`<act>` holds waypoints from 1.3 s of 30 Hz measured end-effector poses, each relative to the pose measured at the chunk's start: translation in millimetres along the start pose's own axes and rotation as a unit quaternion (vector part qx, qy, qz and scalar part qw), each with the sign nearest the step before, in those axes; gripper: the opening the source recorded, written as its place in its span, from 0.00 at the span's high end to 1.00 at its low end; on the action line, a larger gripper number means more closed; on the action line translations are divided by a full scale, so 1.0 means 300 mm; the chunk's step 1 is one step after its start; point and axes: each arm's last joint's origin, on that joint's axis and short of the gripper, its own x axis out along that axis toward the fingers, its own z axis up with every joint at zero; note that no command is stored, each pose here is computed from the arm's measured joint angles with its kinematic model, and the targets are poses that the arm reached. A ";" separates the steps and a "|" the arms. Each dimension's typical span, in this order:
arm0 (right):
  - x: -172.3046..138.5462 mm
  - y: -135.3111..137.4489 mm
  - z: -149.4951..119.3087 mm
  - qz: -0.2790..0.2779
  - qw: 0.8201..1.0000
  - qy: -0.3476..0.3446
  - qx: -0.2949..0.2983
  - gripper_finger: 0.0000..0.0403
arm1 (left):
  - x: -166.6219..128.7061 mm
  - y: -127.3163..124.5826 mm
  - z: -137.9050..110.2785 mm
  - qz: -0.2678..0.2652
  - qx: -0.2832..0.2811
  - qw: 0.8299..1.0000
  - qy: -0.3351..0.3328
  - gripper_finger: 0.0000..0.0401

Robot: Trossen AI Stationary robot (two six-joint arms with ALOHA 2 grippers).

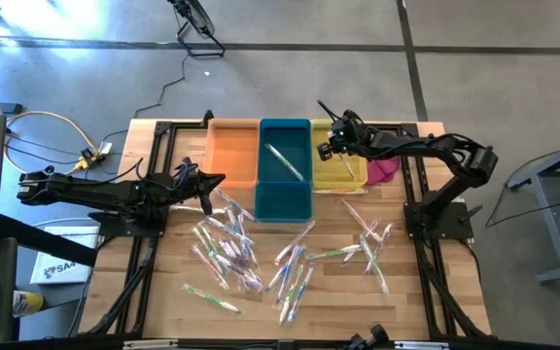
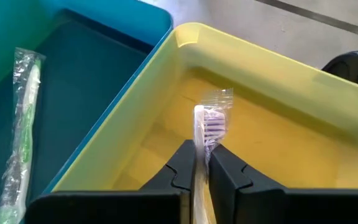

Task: Pick & Place Toothbrushes
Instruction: Put the violet toothbrush into the yellow bin, then put the orange toothbrush into the bottom blue bin

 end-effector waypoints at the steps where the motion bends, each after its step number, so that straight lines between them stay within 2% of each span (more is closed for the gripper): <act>1: 0.000 0.000 0.000 0.000 1.000 0.000 0.000 0.93 | 0.000 0.000 0.000 0.000 0.000 1.000 0.000 1.00; 11: 0.000 0.000 0.000 0.000 1.000 0.000 -0.001 0.80 | 0.000 0.000 0.000 0.000 0.000 1.000 0.000 1.00; 21: 0.000 0.001 0.000 0.000 1.000 0.000 -0.002 0.81 | 0.000 0.000 0.000 0.000 0.000 1.000 0.000 1.00; 33: 0.000 0.000 0.000 0.000 1.000 -0.001 -0.006 0.68 | 0.000 0.000 0.000 -0.001 0.000 1.000 0.001 1.00; 39: -0.006 0.003 0.003 0.015 1.000 0.002 -0.005 0.71 | 0.000 0.000 0.000 -0.001 0.000 1.000 0.001 1.00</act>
